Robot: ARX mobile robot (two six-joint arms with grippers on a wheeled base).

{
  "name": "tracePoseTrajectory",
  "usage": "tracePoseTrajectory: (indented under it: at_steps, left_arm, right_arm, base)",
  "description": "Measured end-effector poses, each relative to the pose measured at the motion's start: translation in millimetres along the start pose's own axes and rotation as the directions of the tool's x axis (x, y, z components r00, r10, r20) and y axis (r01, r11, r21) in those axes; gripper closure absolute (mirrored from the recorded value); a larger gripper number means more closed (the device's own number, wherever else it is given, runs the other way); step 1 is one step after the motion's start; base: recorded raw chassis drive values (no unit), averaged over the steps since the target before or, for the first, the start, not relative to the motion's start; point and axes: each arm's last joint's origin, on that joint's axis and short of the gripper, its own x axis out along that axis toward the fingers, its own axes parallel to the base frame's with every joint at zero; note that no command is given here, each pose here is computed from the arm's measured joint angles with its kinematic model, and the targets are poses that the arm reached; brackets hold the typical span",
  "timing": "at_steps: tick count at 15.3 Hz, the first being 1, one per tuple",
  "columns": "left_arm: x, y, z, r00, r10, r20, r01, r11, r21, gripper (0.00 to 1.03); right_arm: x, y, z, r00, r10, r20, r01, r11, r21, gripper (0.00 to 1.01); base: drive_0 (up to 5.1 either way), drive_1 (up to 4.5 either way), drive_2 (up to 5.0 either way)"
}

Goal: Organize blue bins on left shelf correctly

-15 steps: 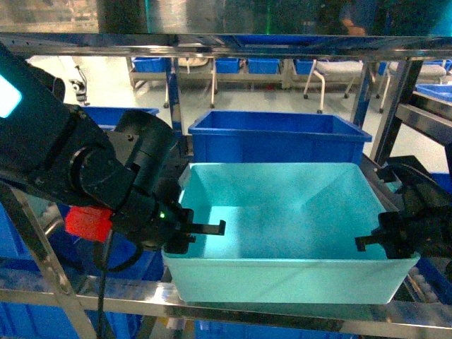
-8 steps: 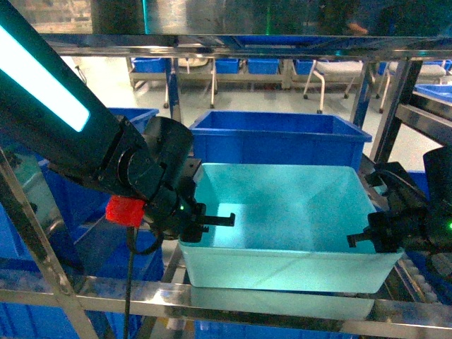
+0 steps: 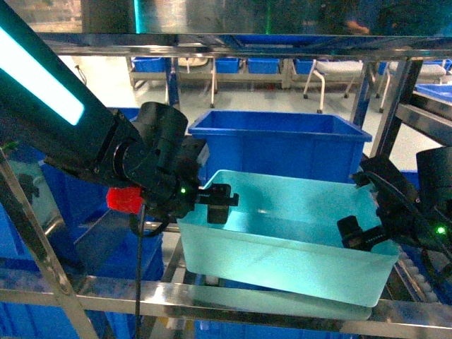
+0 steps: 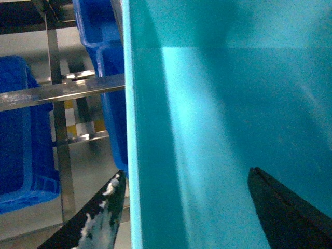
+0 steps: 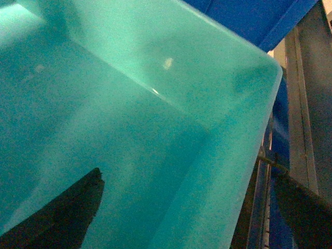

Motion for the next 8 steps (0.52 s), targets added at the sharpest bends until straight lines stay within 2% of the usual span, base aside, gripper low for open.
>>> tracePoseTrajectory:
  at_steps: [1, 2, 3, 6, 7, 8]
  left_arm:
    - [-1, 2.4, 2.6, 1.0, 0.0, 0.027, 0.0, 1.0, -0.007, 0.22]
    - [-2, 4.2, 5.1, 0.999, -0.004, 0.045, 0.005, 0.9999, -0.01, 0.15]
    - [-8, 5.6, 9.5, 0.997, -0.001, 0.08, 0.002, 0.9999, -0.011, 0.03]
    - [-24, 3.4, 13.8, 0.991, -0.002, 0.136, 0.006, 0.9996, -0.028, 0.05]
    - [-31, -0.5, 11.9, 0.988, -0.008, 0.152, 0.013, 0.9994, -0.032, 0.05]
    - [-37, -3.1, 8.0, 0.987, -0.01, 0.16, 0.015, 0.9993, -0.033, 0.05]
  right_arm:
    - [0, 0.0, 1.7, 1.0, -0.008, 0.016, 0.008, 0.9999, 0.01, 0.01]
    - [0, 0.1, 3.7, 0.999, -0.017, 0.045, 0.016, 0.9995, 0.026, 0.03]
    - [-2, 0.7, 8.2, 0.995, -0.038, 0.09, 0.033, 0.998, 0.053, 0.03]
    - [-12, -0.4, 21.0, 0.977, -0.084, 0.197, 0.066, 0.9932, 0.095, 0.03]
    - [-20, -2.3, 28.7, 0.964, -0.102, 0.246, 0.076, 0.9906, 0.114, 0.03]
    - [-27, -0.6, 33.0, 0.95, -0.104, 0.296, 0.072, 0.9907, 0.115, 0.03]
  base:
    - [0.0, 0.0, 0.0]
    - [0.0, 0.0, 0.0]
    - [0.0, 0.0, 0.0]
    - [0.0, 0.0, 0.0]
    - [0.0, 0.0, 0.0]
    - [0.0, 0.0, 0.0]
